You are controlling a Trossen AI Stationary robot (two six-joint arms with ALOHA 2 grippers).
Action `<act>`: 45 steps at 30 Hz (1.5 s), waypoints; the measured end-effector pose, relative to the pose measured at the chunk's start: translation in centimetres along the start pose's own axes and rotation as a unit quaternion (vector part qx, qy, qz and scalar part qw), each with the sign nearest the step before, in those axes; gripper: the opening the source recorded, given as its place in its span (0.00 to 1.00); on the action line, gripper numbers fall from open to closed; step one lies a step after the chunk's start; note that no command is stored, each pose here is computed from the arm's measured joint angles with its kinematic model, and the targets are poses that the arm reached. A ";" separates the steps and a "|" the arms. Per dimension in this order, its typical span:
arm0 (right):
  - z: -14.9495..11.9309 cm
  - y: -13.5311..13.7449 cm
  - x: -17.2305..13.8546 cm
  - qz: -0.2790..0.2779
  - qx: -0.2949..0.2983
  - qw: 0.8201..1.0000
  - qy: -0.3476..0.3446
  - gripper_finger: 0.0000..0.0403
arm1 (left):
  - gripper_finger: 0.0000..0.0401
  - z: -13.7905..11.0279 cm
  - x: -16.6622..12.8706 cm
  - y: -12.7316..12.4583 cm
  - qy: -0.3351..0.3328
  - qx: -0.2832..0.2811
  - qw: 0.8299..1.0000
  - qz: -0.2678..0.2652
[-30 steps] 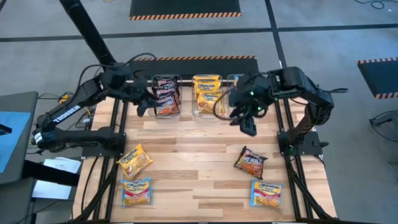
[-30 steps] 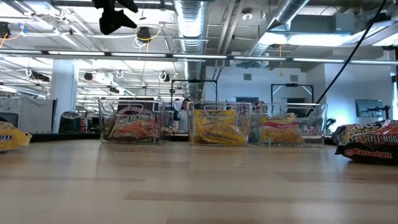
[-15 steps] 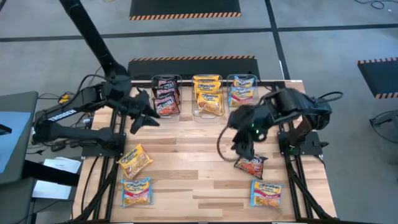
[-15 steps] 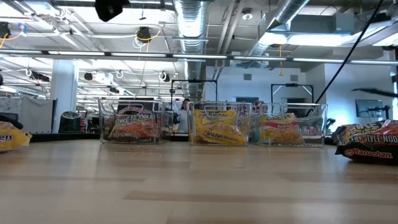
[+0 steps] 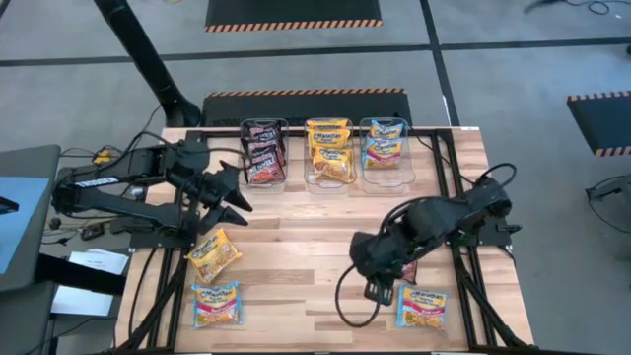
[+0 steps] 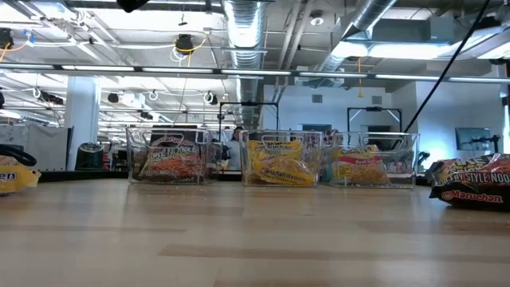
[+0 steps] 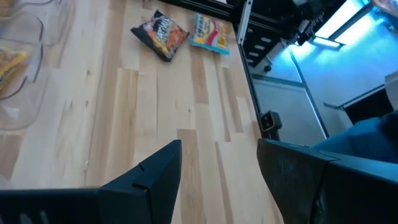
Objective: Sort Maruchan noodles
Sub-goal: Put the blue noodle pack into the right transparent bin
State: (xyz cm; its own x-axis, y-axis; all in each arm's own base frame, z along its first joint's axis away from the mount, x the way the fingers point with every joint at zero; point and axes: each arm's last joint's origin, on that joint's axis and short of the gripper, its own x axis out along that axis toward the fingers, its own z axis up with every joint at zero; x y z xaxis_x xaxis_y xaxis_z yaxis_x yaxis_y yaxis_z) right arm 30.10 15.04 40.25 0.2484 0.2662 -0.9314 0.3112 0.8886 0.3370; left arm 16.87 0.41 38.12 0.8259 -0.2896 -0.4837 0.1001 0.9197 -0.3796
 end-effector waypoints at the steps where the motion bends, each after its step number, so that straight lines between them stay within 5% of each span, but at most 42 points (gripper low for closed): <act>1: -0.2 0.0 0.6 -0.008 0.004 1.000 0.012 0.46 | 0.49 0.0 0.1 -0.2 0.001 0.001 1.000 0.000; 12: -3.5 0.3 6.1 -0.079 0.009 0.990 0.116 0.46 | 0.49 -0.4 0.5 -1.5 0.014 0.012 1.000 -0.020; 24: -7.9 1.1 11.2 -0.088 0.047 0.972 0.212 0.46 | 0.49 -0.7 0.7 -2.3 0.015 0.010 1.000 -0.018; 39: -12.0 0.3 15.8 -0.160 0.155 0.947 0.233 0.46 | 0.49 -0.6 0.8 -2.6 0.009 0.010 1.000 -0.027; 45: -12.6 0.9 16.1 -0.136 0.133 0.955 0.229 0.46 | 0.49 -0.5 0.8 -2.4 0.002 -0.004 1.000 -0.005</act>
State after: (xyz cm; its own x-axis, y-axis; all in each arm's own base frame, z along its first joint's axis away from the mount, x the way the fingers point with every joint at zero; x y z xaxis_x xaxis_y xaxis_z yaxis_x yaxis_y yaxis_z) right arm 22.87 24.84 23.88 -0.2833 0.2295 -0.9312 0.5436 0.8383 0.0413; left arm 16.97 -2.20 38.26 0.8228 -0.2999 -0.4828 0.1045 0.9148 -0.3900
